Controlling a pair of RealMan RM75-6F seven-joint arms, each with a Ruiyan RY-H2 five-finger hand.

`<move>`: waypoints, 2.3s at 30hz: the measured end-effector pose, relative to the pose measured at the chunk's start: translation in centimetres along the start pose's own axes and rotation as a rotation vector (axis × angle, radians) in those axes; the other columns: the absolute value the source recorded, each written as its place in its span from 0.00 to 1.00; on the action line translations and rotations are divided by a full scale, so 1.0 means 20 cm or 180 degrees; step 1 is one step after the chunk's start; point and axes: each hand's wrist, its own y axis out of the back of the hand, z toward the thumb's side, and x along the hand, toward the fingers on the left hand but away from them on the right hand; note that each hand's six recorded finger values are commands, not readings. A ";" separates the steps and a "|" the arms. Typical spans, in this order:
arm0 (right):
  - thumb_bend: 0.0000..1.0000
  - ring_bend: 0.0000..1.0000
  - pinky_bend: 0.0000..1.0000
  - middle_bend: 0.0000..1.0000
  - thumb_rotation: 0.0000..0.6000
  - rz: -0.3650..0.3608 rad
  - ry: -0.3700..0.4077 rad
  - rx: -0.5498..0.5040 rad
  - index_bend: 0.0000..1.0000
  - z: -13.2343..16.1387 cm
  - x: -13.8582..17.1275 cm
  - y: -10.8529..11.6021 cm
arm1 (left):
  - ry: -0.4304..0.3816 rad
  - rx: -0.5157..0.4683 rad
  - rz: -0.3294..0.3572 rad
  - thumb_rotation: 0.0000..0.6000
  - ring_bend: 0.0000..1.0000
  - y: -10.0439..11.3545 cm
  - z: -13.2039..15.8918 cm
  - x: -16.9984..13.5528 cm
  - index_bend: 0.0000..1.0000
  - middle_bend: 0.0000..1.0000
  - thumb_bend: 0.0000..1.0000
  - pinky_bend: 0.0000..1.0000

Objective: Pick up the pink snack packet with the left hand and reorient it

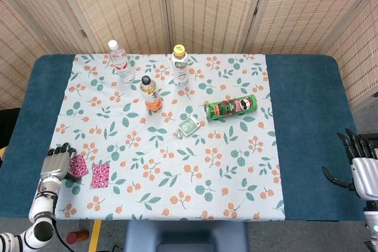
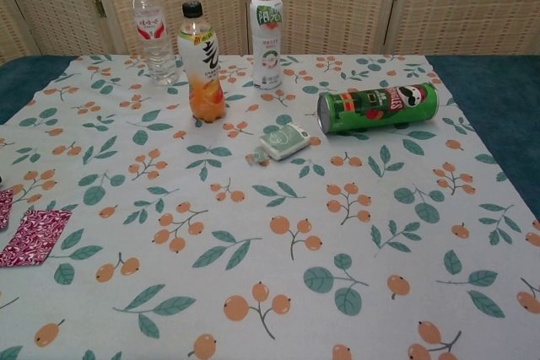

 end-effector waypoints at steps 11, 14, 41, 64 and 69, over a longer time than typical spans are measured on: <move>0.34 0.00 0.00 0.00 0.58 0.0008 -0.0002 -0.0007 0.00 0.00 0.00 0.00 | -0.0004 0.0028 -0.0044 1.00 0.00 -0.01 0.02 0.01 0.22 0.00 0.17 0.00; 0.34 0.00 0.00 0.00 0.58 0.0010 0.0001 -0.0007 0.00 0.00 -0.01 0.00 | 0.0001 0.0035 -0.0050 1.00 0.00 -0.02 0.02 0.01 0.24 0.00 0.17 0.00; 0.34 0.00 0.00 0.00 0.58 0.0015 0.0011 0.0005 0.00 0.01 -0.01 0.00 | -0.0005 -0.0031 0.0094 1.00 0.00 -0.01 0.01 -0.02 0.31 0.00 0.21 0.00; 0.34 0.00 0.00 0.00 0.58 0.0005 0.0005 0.0011 0.00 0.01 -0.01 0.00 | -0.0670 0.0237 0.0315 1.00 0.00 0.05 0.25 -0.22 0.31 0.00 0.21 0.00; 0.34 0.00 0.00 0.00 0.58 0.0008 -0.0011 0.0007 0.00 0.00 0.00 0.00 | -0.0764 0.0373 0.0257 1.00 0.00 0.00 0.30 -0.25 0.31 0.00 0.21 0.00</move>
